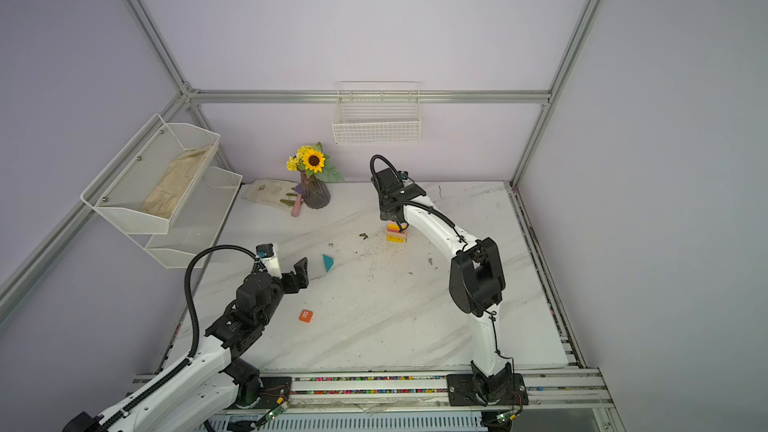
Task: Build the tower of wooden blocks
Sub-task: 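Lower the red block onto the pink block atop the stack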
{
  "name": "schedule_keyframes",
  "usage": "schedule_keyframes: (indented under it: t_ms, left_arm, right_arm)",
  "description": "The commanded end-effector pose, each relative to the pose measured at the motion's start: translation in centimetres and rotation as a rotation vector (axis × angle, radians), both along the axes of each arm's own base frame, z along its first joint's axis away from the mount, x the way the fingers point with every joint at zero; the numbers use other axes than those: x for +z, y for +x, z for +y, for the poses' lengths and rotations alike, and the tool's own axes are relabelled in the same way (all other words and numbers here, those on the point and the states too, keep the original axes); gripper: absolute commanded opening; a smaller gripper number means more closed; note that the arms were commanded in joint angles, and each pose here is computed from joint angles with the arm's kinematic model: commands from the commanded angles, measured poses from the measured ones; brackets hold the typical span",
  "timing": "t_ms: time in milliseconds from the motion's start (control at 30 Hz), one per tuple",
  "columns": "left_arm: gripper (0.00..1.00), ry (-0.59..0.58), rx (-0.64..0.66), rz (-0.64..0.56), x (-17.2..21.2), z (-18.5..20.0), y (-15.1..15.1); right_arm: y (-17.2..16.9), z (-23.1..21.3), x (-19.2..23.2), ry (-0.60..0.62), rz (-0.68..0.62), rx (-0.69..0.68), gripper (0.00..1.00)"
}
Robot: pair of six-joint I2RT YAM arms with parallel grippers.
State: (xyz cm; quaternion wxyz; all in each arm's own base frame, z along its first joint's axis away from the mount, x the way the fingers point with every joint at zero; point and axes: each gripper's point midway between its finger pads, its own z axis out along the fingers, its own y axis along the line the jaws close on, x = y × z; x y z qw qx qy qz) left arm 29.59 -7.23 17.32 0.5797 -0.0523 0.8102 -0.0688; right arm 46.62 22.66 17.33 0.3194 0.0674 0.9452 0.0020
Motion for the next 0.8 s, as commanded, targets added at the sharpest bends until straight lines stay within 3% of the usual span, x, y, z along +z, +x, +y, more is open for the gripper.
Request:
schedule_keyframes:
  t_ms: [0, 500, 767]
  left_arm:
    - [0.93, -0.003, 0.002, -0.008, -0.65, 0.18, -0.2]
    - [0.93, -0.002, 0.001, -0.007, -0.65, 0.16, -0.17]
    - [0.93, -0.002, 0.001, -0.008, -0.61, 0.15, -0.16]
  right_arm:
    - [0.1, -0.28, -1.55, -0.03, 0.039, 0.004, 0.48]
    - [0.28, -0.08, -2.07, -0.014, 0.053, 0.009, 0.5]
    - [0.03, 0.05, -2.15, 0.0, 0.062, 0.007, 0.64]
